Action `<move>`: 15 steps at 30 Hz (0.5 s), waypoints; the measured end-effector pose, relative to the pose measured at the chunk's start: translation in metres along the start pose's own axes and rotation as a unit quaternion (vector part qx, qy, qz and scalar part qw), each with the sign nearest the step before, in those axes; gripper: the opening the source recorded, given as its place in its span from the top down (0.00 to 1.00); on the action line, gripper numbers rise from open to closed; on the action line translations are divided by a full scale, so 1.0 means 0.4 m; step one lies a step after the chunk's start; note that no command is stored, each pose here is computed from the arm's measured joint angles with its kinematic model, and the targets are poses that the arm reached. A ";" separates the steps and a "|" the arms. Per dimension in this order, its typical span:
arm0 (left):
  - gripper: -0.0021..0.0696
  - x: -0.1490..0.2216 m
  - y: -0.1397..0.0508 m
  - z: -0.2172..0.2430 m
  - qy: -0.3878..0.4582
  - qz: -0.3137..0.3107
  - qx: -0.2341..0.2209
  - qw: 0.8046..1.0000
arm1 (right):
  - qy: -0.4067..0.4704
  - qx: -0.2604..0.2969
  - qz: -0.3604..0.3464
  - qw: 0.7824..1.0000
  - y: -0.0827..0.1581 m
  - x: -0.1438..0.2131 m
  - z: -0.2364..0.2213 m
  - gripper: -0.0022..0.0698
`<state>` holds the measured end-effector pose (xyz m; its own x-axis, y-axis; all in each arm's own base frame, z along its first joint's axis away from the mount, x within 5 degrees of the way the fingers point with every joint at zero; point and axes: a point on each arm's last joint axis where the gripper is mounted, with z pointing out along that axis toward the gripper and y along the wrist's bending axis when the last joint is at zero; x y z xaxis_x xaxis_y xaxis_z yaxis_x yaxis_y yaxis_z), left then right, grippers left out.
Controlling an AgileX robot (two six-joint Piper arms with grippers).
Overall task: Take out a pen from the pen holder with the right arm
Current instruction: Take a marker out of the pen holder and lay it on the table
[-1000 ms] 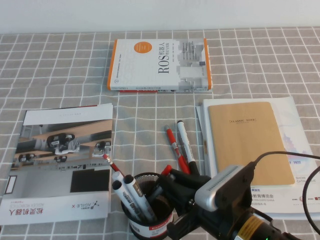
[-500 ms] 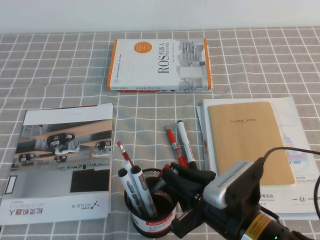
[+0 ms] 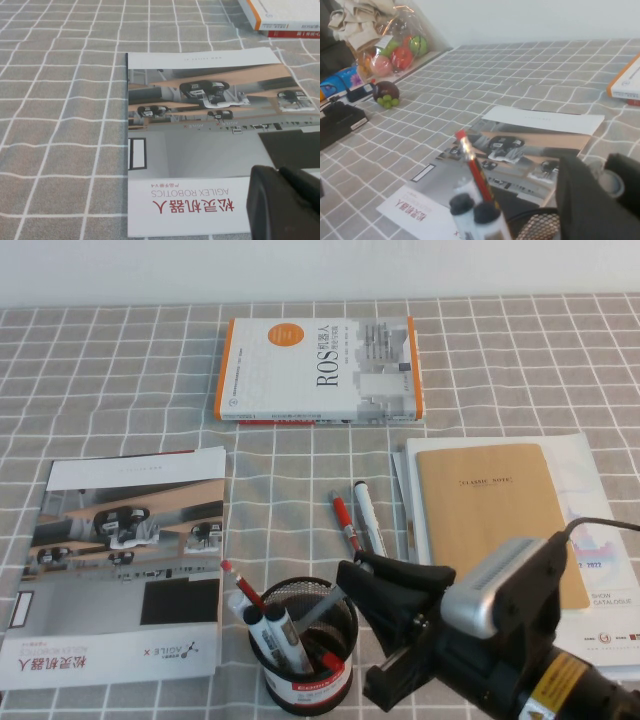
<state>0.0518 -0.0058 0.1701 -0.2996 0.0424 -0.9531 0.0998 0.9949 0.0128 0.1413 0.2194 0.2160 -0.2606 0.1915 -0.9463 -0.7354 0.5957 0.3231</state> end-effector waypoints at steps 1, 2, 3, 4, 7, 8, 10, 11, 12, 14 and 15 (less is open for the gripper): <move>0.98 0.000 0.000 0.000 0.000 0.000 0.000 1.000 | 0.000 -0.001 -0.001 1.000 0.002 -0.009 -0.006 0.90; 0.98 0.000 0.000 0.000 0.000 0.000 0.000 1.000 | 0.002 -0.001 -0.004 1.000 0.004 -0.017 -0.012 0.90; 0.98 0.000 0.000 0.000 0.000 0.000 0.000 1.000 | -0.002 -0.002 -0.007 1.000 0.007 -0.028 -0.018 0.90; 0.98 0.000 0.000 0.000 0.000 0.000 0.000 1.000 | -0.001 0.001 -0.009 1.000 0.008 -0.036 -0.023 0.90; 0.98 0.000 0.000 0.000 0.000 0.000 0.000 1.000 | -0.005 0.014 -0.013 1.000 0.008 -0.066 -0.045 0.90; 0.98 0.000 0.000 0.000 0.000 0.000 0.000 1.000 | 0.003 0.020 -0.020 1.000 0.008 -0.074 -0.051 0.90; 0.98 0.000 0.000 0.000 0.000 0.000 0.000 1.000 | 0.013 0.028 -0.027 0.999 0.014 -0.099 -0.058 0.90; 0.98 0.000 0.000 0.000 0.000 0.000 0.000 1.000 | 0.022 0.029 -0.033 0.999 0.018 -0.112 -0.059 0.90; 0.98 0.000 0.000 0.000 0.000 0.000 0.000 1.000 | 0.030 0.029 -0.041 0.998 0.024 -0.126 -0.059 0.90; 0.98 0.000 0.000 0.000 0.000 0.000 0.000 1.000 | 0.038 0.027 -0.049 0.998 0.038 -0.158 -0.056 0.90; 0.98 0.000 0.000 0.000 0.000 0.000 0.000 1.000 | 0.049 0.023 -0.061 0.997 0.046 -0.173 -0.053 0.90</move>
<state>0.0518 -0.0058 0.1701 -0.2996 0.0424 -0.9531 0.0998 0.9949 0.0128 0.1323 0.2006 0.2877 -0.2320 0.0403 -0.9719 -0.7367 0.6452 0.2026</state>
